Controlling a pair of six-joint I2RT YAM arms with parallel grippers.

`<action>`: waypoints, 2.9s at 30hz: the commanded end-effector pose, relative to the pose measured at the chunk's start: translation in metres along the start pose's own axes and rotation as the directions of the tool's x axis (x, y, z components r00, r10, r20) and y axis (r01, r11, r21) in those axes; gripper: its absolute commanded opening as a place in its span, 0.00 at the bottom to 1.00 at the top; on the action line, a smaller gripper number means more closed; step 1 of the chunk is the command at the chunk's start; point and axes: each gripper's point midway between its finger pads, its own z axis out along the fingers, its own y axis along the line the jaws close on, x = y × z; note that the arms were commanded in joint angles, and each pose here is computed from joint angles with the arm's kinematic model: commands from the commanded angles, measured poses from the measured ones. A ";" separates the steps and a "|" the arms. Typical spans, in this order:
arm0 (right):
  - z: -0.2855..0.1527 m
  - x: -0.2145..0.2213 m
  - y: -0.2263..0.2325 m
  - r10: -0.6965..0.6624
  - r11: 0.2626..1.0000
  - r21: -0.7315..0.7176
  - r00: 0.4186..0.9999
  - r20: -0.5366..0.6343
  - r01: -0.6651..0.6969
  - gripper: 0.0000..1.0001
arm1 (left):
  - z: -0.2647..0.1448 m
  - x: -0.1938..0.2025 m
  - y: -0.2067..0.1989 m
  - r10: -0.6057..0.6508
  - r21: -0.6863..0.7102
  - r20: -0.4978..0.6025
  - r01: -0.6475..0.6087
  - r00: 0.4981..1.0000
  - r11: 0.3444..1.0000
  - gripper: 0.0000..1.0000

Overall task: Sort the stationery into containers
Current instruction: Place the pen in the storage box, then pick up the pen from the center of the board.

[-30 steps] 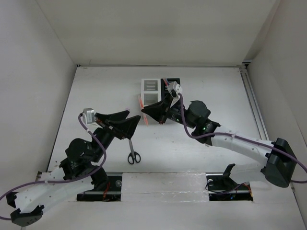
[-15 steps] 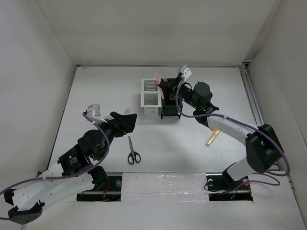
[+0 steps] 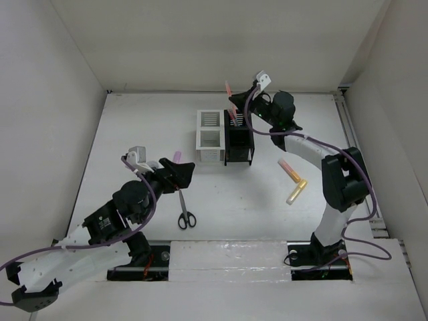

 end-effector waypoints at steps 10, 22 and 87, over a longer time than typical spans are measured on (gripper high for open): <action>0.004 0.040 -0.037 -0.024 1.000 0.013 0.999 -0.043 0.024 0.00 | 0.002 0.013 -0.033 0.051 0.190 -0.032 -0.044 0.998 0.981 1.00; -0.019 0.070 -0.030 0.085 0.996 0.043 0.996 -0.018 -0.084 0.17 | 0.012 0.019 -0.024 0.073 0.111 -0.052 -0.066 0.996 0.992 1.00; -0.304 0.197 -0.037 0.786 0.455 0.888 0.498 -0.367 -0.064 0.91 | -0.013 -0.008 0.013 0.225 -0.166 -0.195 -0.259 0.954 0.952 1.00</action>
